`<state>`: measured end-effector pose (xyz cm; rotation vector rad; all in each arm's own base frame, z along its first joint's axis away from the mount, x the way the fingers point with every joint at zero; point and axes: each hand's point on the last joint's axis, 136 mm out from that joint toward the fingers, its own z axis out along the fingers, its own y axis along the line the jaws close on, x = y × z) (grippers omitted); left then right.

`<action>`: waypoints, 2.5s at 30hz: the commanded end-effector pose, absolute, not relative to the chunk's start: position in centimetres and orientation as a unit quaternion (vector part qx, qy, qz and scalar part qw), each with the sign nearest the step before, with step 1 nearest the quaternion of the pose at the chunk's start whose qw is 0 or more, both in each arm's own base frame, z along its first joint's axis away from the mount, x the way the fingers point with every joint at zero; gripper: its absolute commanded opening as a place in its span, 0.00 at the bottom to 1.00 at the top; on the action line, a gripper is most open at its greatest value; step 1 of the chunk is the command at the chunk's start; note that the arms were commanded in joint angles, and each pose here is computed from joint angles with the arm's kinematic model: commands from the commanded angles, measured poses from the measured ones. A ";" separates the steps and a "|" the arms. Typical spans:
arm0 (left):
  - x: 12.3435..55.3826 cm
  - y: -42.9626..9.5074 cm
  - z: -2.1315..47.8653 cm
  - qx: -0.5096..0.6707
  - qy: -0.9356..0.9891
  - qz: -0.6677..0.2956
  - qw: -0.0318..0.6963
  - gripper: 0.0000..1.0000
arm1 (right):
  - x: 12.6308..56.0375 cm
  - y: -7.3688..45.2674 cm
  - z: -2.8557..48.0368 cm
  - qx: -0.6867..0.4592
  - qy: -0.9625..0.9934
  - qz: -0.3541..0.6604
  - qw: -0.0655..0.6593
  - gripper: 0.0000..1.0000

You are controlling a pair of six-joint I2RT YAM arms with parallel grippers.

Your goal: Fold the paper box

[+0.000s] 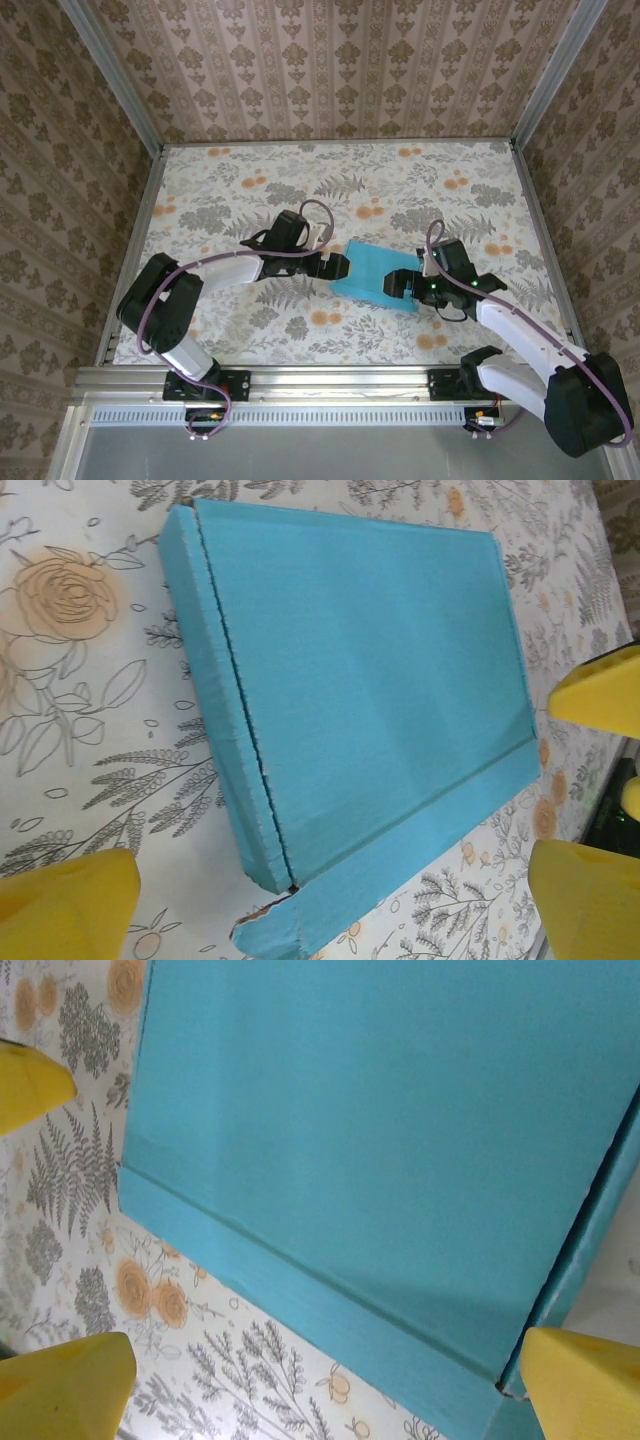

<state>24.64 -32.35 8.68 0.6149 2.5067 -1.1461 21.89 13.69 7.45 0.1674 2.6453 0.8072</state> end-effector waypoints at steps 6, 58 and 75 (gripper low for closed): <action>25.2 -34.4 9.2 0.226 0.850 -0.447 0.166 1.00 | 21.1 14.0 6.8 0.084 0.925 0.331 0.168 1.00; 22.9 -36.0 7.8 0.252 0.868 -0.418 0.092 0.98 | 22.2 13.3 6.2 0.093 0.920 0.328 0.195 1.00; 23.5 -35.0 14.1 0.227 0.836 -0.482 0.127 0.92 | 23.8 13.4 12.7 0.078 0.898 0.350 0.255 1.00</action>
